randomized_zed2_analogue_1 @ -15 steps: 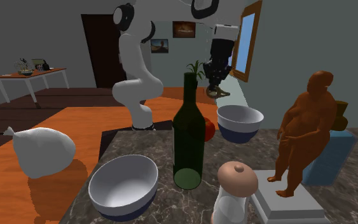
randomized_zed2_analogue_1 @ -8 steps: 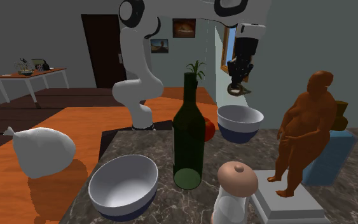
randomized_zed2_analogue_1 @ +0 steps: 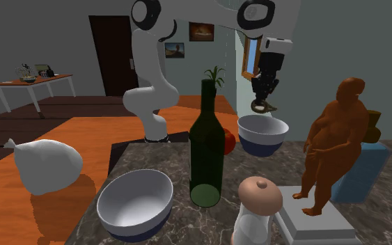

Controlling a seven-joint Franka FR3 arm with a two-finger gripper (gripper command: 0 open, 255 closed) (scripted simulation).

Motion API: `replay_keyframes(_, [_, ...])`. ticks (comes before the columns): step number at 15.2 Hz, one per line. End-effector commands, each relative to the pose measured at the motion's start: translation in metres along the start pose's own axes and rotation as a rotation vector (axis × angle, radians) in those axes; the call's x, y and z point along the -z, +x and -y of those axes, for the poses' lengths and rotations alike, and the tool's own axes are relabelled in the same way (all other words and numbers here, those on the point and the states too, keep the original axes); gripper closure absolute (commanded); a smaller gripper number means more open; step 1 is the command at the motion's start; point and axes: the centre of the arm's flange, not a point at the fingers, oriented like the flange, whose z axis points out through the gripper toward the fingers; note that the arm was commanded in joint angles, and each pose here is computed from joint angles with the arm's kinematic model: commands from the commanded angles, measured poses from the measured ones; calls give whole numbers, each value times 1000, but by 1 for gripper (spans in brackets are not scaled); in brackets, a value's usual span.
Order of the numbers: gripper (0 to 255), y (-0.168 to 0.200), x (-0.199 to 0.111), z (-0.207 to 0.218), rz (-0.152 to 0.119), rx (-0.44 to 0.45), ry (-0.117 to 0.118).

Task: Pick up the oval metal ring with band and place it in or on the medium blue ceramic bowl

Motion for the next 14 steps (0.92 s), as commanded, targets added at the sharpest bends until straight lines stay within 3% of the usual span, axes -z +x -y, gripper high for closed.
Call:
replay_keyframes(1, [255,-1,-10,2,0,0,0])
replay_keyframes(8, [255,-1,-52,8,0,0,0])
replay_keyframes(14, [255,-1,-52,8,0,0,0])
